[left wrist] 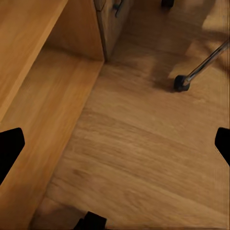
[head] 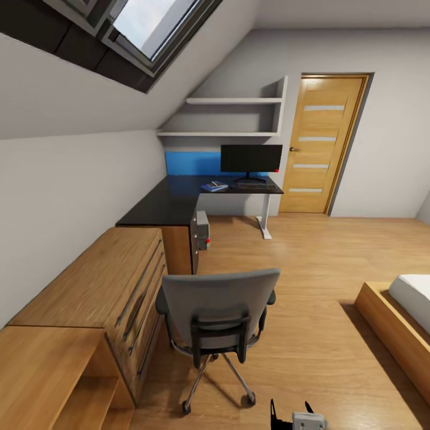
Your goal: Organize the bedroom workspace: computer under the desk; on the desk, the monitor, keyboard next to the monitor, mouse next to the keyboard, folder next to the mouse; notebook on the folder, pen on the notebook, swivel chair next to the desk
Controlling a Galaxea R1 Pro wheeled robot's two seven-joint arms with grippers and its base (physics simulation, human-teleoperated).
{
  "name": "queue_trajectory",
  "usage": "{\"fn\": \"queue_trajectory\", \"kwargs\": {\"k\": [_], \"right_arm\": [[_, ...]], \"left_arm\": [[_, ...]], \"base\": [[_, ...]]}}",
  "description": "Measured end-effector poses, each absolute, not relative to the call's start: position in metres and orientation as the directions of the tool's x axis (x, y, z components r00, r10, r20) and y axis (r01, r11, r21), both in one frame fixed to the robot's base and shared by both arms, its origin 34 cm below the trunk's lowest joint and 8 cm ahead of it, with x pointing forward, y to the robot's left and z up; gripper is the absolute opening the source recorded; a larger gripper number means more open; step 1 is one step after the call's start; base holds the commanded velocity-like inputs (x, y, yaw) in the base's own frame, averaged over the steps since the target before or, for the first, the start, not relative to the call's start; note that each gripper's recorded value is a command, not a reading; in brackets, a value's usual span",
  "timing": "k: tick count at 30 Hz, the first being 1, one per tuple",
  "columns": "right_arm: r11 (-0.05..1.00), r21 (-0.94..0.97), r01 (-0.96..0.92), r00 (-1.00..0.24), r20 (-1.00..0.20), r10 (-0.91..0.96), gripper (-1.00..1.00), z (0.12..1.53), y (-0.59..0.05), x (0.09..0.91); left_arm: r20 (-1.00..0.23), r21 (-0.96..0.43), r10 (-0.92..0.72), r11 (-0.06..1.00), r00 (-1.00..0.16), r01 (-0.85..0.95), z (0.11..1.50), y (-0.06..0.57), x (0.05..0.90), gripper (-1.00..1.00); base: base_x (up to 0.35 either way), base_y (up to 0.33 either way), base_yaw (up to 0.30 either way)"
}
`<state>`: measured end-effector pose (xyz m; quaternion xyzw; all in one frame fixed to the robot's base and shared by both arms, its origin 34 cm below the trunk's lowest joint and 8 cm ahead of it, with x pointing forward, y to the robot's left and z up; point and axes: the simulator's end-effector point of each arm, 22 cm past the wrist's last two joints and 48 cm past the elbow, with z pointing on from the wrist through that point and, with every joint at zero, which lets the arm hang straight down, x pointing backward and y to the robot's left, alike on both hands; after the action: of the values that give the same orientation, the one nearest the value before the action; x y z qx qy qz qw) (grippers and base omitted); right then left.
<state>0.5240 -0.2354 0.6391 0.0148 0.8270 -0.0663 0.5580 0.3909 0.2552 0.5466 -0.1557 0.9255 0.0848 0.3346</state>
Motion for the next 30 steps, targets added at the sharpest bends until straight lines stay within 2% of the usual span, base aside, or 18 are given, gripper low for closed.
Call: {"fn": "queue_trajectory", "kwargs": {"k": [7,19,30], "right_arm": [[0.996,-0.053,0.072,-0.331,-0.943,-0.026,1.0,0.65,-0.218,0.562],[0.994,0.002,0.106,-0.461,-0.886,0.051,1.0,0.64,-0.193,0.621],[0.98,0.094,0.175,-0.507,-0.845,0.171,1.0,0.646,-0.185,0.672]], "left_arm": [[-0.618,0.016,-0.247,0.945,-0.747,-0.326,0.546,0.238,0.426,1.0],[-0.62,-0.065,-0.256,0.959,-0.742,-0.276,0.573,0.201,0.536,1.0],[-0.633,-0.106,-0.243,0.968,-0.735,-0.228,0.6,0.18,0.616,1.0]], "base": [[0.0,0.0,0.0],[0.0,0.0,0.0],[0.0,0.0,0.0]]}}
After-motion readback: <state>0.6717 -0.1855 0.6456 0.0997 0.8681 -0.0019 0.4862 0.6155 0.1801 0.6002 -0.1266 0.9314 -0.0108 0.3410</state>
